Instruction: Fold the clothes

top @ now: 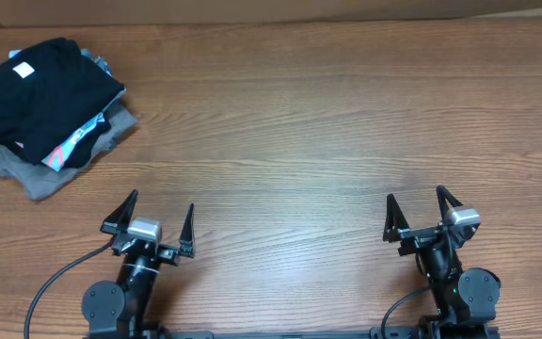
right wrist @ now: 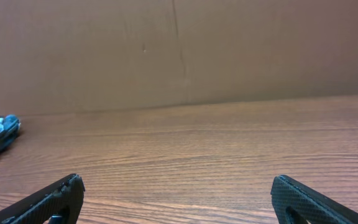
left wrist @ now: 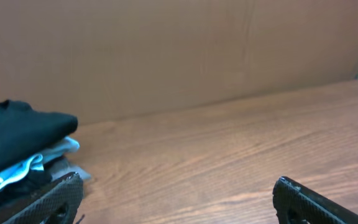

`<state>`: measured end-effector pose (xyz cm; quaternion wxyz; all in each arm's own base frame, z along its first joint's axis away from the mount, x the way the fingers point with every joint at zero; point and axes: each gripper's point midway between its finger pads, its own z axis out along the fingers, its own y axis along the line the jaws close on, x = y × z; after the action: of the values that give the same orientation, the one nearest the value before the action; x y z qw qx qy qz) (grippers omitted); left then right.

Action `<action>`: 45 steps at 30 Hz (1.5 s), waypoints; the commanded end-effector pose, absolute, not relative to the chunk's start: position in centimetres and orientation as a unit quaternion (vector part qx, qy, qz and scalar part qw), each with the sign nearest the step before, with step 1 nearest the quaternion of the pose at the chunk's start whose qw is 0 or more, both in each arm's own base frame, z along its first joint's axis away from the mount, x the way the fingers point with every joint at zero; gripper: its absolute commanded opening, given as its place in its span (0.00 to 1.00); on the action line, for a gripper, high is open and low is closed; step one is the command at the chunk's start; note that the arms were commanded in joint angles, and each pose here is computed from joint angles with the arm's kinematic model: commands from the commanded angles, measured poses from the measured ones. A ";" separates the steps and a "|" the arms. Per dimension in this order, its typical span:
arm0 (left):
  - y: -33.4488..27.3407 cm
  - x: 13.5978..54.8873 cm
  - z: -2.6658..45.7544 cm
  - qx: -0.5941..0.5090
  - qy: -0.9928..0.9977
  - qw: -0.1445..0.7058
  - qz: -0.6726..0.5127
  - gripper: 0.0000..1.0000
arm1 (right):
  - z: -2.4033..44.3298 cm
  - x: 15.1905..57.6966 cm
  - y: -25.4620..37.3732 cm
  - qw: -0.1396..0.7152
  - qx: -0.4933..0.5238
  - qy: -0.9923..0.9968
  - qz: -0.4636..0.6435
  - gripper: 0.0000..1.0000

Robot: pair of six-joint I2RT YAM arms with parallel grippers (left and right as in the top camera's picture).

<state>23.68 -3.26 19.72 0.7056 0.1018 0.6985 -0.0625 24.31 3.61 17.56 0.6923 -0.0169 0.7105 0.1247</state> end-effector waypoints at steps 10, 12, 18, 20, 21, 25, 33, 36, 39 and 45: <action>-3.6 24.1 16.4 0.104 0.714 0.689 -0.074 1.00 | 17.4 24.3 3.6 0.694 -0.015 0.708 0.127 1.00; -3.6 24.1 16.4 0.104 0.714 0.688 -0.074 1.00 | 17.4 24.3 3.6 0.694 -0.015 0.708 0.127 1.00; -3.6 24.1 16.4 0.104 0.714 0.688 -0.074 1.00 | 17.4 24.3 3.6 0.694 -0.015 0.708 0.127 1.00; -3.6 24.1 16.4 0.104 0.714 0.688 -0.074 1.00 | 17.5 24.3 3.6 0.694 -0.015 0.708 0.128 1.00; -3.6 24.1 16.4 0.104 0.714 0.688 -0.074 1.00 | 17.4 24.3 3.6 0.694 -0.015 0.708 0.128 1.00; -3.6 24.1 16.4 0.104 0.714 0.688 -0.074 1.00 | 17.4 24.3 3.6 0.694 -0.015 0.708 0.128 1.00; -3.6 24.1 16.4 0.104 0.714 0.688 -0.074 1.00 | 17.4 24.3 3.6 0.694 -0.015 0.708 0.128 1.00; -3.6 24.1 16.4 0.104 0.714 0.688 -0.074 1.00 | 17.4 24.3 3.6 0.694 -0.015 0.708 0.128 1.00; -3.6 24.1 16.4 0.104 0.714 0.688 -0.074 1.00 | 17.4 24.3 3.6 0.694 -0.015 0.708 0.127 1.00; -3.6 24.1 16.4 0.104 0.714 0.688 -0.074 1.00 | 17.4 24.3 3.6 0.694 -0.015 0.708 0.128 1.00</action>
<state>24.19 -3.28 16.35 0.6862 0.0989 0.7174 -0.0683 24.31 3.61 17.58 0.6926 -0.0169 0.7103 0.1247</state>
